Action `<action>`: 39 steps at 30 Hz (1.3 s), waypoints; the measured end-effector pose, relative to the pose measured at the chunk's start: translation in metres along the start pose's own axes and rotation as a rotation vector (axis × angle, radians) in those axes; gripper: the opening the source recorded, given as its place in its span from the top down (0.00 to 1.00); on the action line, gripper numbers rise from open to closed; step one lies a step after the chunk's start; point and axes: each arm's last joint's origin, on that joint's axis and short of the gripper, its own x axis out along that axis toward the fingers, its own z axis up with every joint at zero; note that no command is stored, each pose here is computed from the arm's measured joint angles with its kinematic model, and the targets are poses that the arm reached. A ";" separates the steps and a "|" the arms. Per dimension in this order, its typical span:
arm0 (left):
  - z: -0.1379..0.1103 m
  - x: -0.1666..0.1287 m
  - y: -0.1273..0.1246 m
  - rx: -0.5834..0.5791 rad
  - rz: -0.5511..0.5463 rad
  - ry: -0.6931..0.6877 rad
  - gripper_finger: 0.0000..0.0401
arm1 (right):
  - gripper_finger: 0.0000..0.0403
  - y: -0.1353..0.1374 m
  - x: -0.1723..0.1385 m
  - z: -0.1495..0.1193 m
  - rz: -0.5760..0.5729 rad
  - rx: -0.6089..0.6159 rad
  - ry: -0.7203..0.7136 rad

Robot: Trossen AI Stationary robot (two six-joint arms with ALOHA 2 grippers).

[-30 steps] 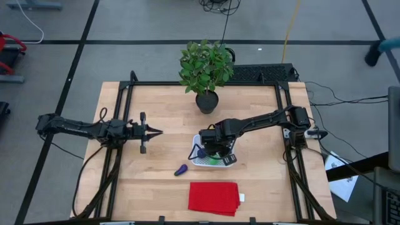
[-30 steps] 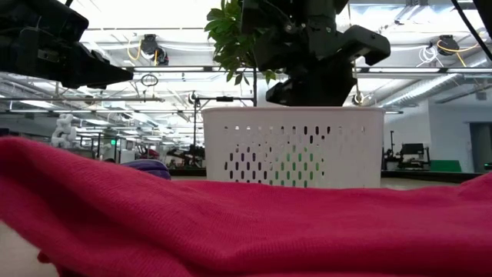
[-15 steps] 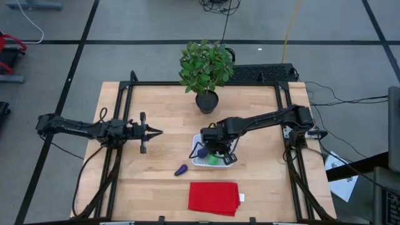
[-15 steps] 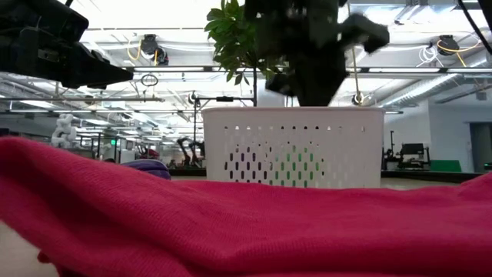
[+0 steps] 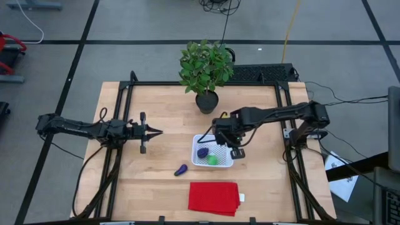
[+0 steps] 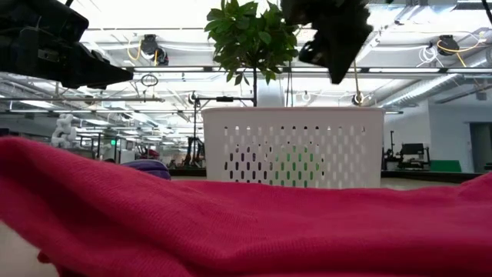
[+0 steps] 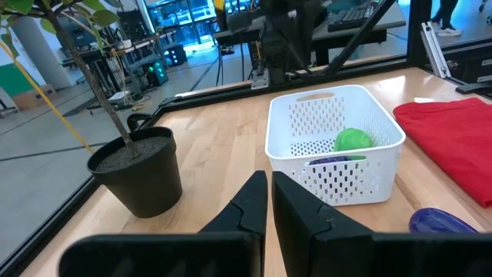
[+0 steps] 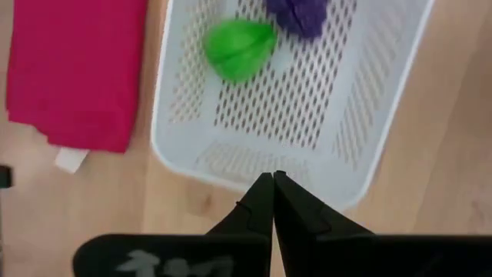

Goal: Pick and placing Produce into tupperware
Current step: Put the violet eggplant into the white bin

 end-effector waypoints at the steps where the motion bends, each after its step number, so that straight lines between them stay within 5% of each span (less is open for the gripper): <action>1: 0.000 0.000 0.000 0.000 0.000 0.000 0.94 | 1.00 0.002 -0.003 -0.003 0.001 0.013 0.008; 14: 0.000 0.000 0.000 -0.006 0.000 0.000 0.94 | 1.00 0.017 -0.056 -0.030 -0.051 0.052 -0.136; 29: 0.000 0.000 0.000 -0.015 0.000 0.002 0.94 | 1.00 0.012 -0.079 -0.064 -0.165 0.110 -0.172; 39: 0.000 0.000 0.000 -0.015 0.000 0.004 0.94 | 1.00 0.008 -0.095 -0.118 -0.195 0.142 -0.443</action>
